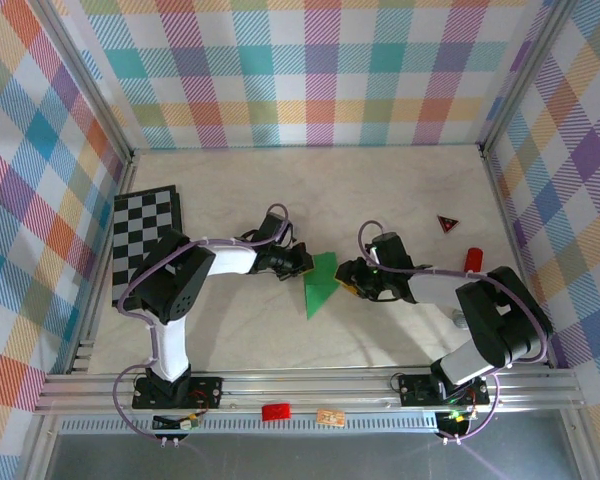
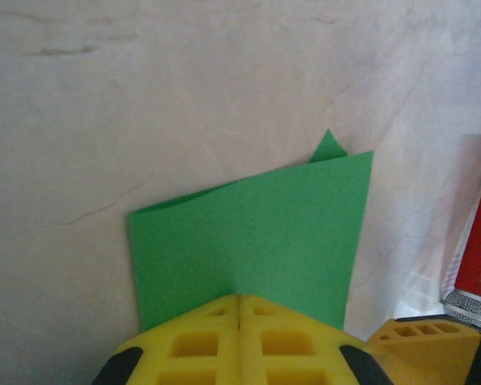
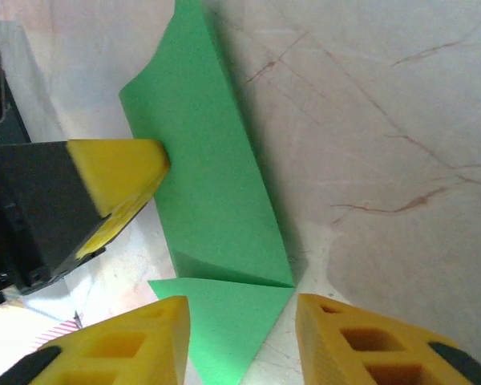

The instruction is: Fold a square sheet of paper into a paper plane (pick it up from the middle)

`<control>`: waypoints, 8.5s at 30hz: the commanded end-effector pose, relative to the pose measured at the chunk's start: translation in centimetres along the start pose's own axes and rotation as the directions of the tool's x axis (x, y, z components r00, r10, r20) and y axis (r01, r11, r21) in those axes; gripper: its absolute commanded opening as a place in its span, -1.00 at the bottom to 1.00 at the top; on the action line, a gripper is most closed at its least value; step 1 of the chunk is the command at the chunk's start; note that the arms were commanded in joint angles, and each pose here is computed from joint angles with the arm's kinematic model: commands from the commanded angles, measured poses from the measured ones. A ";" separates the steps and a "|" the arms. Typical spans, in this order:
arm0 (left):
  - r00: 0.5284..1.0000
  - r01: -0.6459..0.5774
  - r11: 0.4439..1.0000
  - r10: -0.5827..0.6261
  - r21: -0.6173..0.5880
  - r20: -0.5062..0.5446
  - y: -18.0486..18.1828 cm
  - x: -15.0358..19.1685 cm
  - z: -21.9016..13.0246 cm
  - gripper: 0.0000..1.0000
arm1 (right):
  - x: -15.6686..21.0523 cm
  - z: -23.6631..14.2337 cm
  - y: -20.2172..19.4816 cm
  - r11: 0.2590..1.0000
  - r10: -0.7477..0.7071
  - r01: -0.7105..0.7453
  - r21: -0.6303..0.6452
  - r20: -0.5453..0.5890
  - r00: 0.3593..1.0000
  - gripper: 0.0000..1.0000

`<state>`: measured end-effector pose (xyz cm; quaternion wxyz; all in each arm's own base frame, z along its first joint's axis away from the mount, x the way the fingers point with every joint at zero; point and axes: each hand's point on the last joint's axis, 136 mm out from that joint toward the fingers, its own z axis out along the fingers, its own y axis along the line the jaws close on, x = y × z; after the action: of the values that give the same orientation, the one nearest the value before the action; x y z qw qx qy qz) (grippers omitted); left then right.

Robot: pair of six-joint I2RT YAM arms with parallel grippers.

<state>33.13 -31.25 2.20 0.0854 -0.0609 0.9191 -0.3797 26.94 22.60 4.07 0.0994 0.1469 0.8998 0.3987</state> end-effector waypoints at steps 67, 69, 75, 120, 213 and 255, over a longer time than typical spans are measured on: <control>0.998 -0.039 0.997 0.042 0.066 -0.055 0.3 1.8 0.2 -1.00 | -2.2 3.0 1.9 0.986 -0.110 0.070 -0.154 -0.271 0.956 -0.94; 0.998 -0.047 0.996 0.050 0.072 -0.041 -0.1 1.6 -0.3 -0.92 | -2.2 2.8 2.0 0.986 -0.108 0.069 -0.154 -0.264 0.958 -0.95; 0.994 -0.103 0.991 0.098 0.086 0.055 -2.1 0.3 -2.6 -0.47 | -2.6 2.1 2.7 0.985 -0.072 0.036 -0.168 -0.215 0.974 -1.00; 0.503 -0.786 0.363 0.846 -0.501 -0.177 -2.7 10.9 -1.3 -0.24 | -3.6 -0.5 1.2 0.982 0.153 -0.152 -0.109 0.008 0.988 -1.00; 0.456 -0.752 0.256 0.868 -0.608 -0.198 -2.8 10.7 -1.1 -0.75 | -3.5 -0.5 0.8 0.983 0.155 -0.154 -0.098 0.012 0.988 -1.00; 0.706 -0.701 0.655 0.694 -0.281 -0.143 -1.7 12.1 1.4 -0.95 | -4.9 -7.7 -1.9 0.991 -0.042 0.011 0.137 0.225 0.973 -0.26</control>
<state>23.13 -35.54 2.31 0.2537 0.2902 0.9139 -0.1270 29.11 14.66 8.33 0.1892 0.1941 0.9081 0.3194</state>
